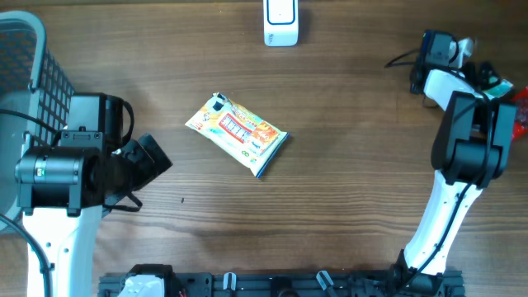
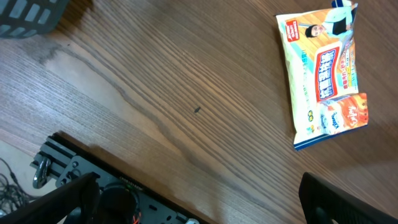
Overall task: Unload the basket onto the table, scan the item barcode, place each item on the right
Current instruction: 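Carry the Kleenex pack to the right side of the table, then reach the right gripper to the orange tissue pack and grasp it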
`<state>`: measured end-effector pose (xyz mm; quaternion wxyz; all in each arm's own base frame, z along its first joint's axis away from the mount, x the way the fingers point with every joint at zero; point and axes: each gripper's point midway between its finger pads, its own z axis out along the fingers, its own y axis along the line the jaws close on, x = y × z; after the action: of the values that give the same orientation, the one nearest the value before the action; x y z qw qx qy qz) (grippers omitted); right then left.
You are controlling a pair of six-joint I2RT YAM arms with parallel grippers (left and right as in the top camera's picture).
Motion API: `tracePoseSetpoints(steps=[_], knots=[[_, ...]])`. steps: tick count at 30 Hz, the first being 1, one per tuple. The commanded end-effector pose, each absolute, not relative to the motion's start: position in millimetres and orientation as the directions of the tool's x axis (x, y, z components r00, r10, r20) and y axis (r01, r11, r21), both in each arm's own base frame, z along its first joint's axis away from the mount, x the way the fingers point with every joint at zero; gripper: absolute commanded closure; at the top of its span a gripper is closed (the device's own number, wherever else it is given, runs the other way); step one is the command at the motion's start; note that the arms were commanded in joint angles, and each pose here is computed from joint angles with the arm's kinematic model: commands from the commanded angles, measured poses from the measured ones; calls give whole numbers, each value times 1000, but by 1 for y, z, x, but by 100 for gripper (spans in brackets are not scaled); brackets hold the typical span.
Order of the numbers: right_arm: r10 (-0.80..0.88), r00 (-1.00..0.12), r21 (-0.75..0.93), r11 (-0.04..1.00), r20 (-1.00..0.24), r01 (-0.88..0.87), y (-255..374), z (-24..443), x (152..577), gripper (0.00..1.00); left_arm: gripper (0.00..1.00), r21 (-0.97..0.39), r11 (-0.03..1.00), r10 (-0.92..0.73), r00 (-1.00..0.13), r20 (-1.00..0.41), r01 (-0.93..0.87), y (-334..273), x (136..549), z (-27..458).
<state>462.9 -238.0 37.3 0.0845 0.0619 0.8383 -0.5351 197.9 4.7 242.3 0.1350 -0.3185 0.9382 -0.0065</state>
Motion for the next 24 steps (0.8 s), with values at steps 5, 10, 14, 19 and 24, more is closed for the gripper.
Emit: tracePoseSetpoints(steps=[5,10,14,19,24], knots=[[31,-949,-163,983,-314,86,-86,-59,494,0,0,-100,786,-613,-751,-245,-610,5,198,242],[-12,-943,121,991,-334,-56,-4,-48,499,0,0,-100,786,-613,-751,-245,-610,5,198,242],[44,-935,238,970,-352,-45,40,-14,501,0,0,-100,786,-613,-751,-245,-610,5,198,242],[36,-923,418,898,-383,-139,107,74,480,0,0,-100,786,-613,-751,-245,-610,5,198,242],[-23,-953,593,778,-303,-208,170,130,427,0,0,-100,786,-613,-751,-245,-610,5,198,242]])
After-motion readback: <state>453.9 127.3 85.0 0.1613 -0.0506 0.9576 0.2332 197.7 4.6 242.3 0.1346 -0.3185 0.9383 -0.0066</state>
